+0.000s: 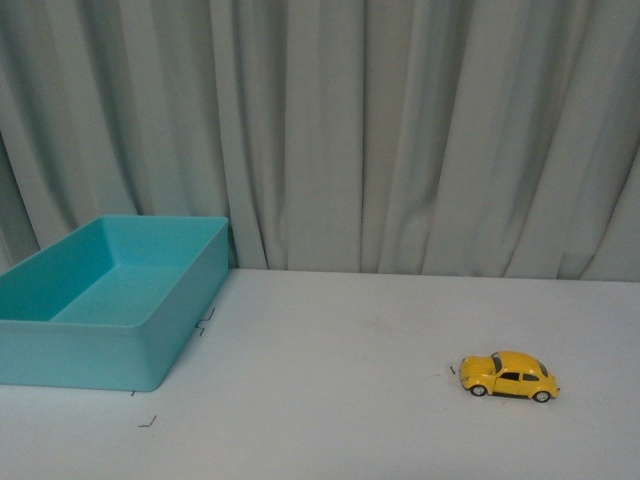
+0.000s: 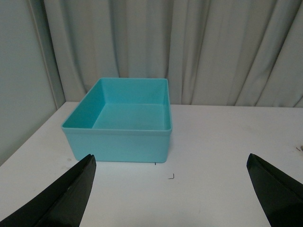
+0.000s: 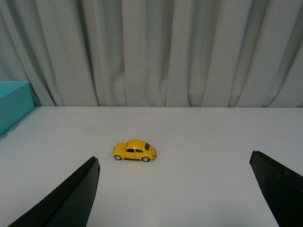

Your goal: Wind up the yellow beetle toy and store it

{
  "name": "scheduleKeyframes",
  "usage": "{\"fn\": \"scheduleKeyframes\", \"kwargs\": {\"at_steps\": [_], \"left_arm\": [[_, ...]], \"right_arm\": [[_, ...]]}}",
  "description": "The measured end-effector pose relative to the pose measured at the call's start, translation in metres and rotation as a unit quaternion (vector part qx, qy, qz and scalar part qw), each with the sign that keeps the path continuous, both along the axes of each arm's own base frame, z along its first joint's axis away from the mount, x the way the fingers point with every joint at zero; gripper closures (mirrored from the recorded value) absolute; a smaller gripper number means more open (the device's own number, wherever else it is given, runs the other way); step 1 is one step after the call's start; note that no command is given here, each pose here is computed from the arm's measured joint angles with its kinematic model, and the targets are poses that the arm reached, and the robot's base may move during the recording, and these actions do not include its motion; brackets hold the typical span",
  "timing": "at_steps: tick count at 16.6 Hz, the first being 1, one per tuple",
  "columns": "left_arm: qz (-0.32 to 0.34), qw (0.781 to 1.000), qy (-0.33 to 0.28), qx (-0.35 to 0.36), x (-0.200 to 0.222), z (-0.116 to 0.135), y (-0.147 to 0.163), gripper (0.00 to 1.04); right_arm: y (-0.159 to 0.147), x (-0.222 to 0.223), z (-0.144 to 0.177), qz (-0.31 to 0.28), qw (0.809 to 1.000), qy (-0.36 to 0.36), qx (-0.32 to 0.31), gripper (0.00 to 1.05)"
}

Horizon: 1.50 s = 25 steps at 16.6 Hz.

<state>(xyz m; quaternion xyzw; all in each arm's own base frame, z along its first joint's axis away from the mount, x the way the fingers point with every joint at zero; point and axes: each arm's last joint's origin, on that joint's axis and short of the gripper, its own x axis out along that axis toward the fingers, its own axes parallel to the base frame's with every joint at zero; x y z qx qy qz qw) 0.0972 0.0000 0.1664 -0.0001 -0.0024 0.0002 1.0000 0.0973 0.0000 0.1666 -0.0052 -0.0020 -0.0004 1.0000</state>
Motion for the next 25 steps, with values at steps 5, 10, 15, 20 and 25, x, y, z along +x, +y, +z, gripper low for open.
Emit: {"fn": "scheduleKeyframes", "kwargs": {"at_steps": [5,10,15,20,25], "left_arm": [[0.0,1.0,0.0,0.0,0.0,0.0,0.0,0.07],[0.0,1.0,0.0,0.0,0.0,0.0,0.0,0.07],[0.0,1.0,0.0,0.0,0.0,0.0,0.0,0.07],[0.0,1.0,0.0,0.0,0.0,0.0,0.0,0.07],[0.0,1.0,0.0,0.0,0.0,0.0,0.0,0.07]], "right_arm": [[0.0,0.0,0.0,0.0,1.0,0.0,0.0,0.07],[0.0,0.0,0.0,0.0,1.0,0.0,0.0,0.07],[0.0,0.0,0.0,0.0,1.0,0.0,0.0,0.07],[0.0,0.0,0.0,0.0,1.0,0.0,0.0,0.07],[0.0,0.0,0.0,0.0,1.0,0.0,0.0,0.07]]}}
